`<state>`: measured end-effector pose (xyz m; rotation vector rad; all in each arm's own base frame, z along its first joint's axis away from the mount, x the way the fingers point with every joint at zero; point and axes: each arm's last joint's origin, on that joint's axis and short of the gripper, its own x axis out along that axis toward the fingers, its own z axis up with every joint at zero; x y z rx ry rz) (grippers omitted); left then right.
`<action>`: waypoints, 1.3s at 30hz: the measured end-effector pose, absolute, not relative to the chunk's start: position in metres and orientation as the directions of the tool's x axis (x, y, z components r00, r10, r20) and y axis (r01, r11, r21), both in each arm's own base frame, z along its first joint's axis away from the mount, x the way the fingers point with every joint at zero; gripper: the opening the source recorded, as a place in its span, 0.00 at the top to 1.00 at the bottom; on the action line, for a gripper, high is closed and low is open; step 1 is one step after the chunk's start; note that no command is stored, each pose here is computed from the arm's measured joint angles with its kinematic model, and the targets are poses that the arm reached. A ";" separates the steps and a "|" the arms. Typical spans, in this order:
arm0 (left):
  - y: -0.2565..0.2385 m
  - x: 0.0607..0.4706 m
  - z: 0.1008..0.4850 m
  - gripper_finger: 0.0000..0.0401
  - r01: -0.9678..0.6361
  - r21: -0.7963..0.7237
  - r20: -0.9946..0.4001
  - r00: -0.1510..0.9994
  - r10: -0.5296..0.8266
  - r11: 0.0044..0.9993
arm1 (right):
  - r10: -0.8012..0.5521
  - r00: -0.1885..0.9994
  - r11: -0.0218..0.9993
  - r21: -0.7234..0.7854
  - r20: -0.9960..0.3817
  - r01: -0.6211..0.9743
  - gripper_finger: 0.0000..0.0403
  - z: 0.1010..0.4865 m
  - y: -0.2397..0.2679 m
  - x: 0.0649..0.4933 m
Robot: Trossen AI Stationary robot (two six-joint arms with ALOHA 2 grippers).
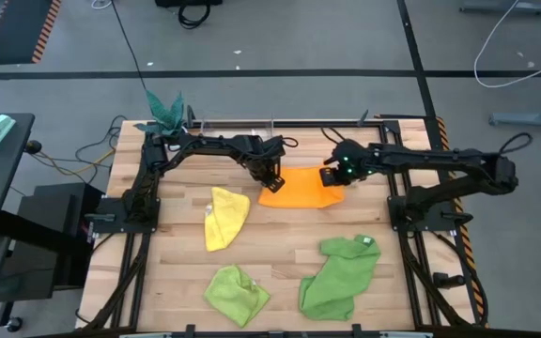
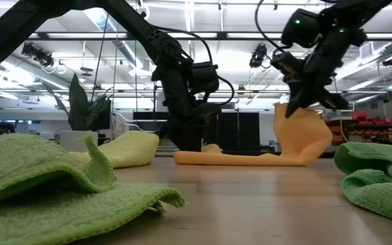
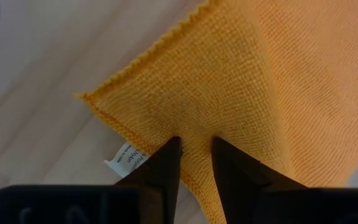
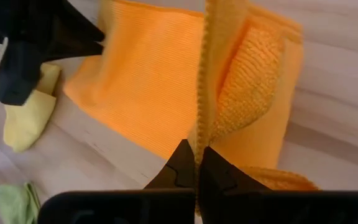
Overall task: Fold microfiber towels
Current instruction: Fold the orange towel
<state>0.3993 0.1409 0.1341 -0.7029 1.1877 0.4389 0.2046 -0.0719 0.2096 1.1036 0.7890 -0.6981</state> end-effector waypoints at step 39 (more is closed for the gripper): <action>0.088 0.420 0.149 0.83 -0.608 -0.338 -0.905 0.419 -0.072 0.718 | -0.006 0.514 0.458 0.455 -0.857 0.764 1.00 0.209 -0.062 0.294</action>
